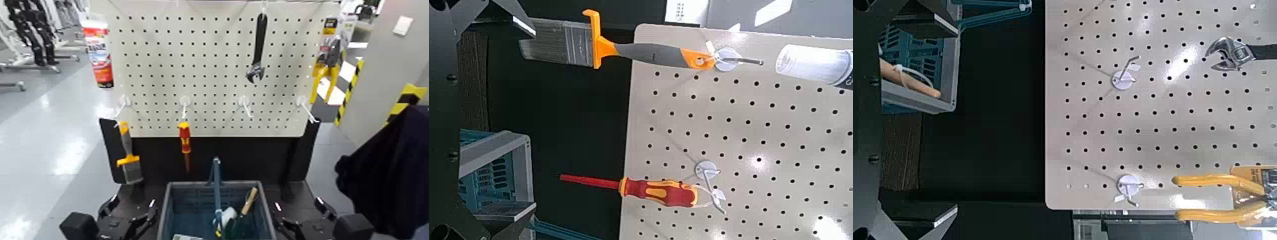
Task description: Put the tool with the wooden handle into the crate.
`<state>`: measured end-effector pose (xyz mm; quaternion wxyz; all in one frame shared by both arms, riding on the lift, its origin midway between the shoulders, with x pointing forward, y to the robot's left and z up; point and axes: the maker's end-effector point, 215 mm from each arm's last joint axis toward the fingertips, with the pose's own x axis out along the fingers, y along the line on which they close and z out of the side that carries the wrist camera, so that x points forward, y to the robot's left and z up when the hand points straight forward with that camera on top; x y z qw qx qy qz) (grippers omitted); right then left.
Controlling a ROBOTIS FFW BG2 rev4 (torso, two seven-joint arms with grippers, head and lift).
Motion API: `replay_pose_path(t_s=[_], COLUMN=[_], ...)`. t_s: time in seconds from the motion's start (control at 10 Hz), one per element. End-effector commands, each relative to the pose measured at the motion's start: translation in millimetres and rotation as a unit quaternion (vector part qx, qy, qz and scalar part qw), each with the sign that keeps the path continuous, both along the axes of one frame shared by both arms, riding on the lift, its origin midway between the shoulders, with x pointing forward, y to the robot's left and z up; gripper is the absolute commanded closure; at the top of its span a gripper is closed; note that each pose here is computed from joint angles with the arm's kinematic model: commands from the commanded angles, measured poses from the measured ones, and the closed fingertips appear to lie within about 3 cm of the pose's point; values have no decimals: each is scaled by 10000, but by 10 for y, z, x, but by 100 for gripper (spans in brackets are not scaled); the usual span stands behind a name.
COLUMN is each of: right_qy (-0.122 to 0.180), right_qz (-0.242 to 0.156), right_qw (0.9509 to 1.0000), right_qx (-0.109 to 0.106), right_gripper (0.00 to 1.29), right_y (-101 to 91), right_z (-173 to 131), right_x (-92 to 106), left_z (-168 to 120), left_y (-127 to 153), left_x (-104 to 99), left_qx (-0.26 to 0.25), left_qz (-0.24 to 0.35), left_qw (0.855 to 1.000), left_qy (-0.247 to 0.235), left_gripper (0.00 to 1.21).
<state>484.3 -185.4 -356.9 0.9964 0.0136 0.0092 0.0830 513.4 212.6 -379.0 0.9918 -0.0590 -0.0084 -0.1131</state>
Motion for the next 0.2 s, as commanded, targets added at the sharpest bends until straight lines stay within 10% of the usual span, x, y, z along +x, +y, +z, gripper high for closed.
replay_pose_path(t_s=[0.1,0.2], right_qy=[-4,26], right_qz=[-70,-44], right_qw=[9999,10000], right_qx=[-74,-63], right_gripper=[8,8], right_y=[-28,-16], right_z=[-11,-29], right_x=[-45,-43], left_z=[-11,-12], left_y=[16,7], left_x=[-12,-13], left_qx=[15,14], left_qz=[4,-3], left_qw=[10000,10000], left_qy=[11,12], left_gripper=[10,10])
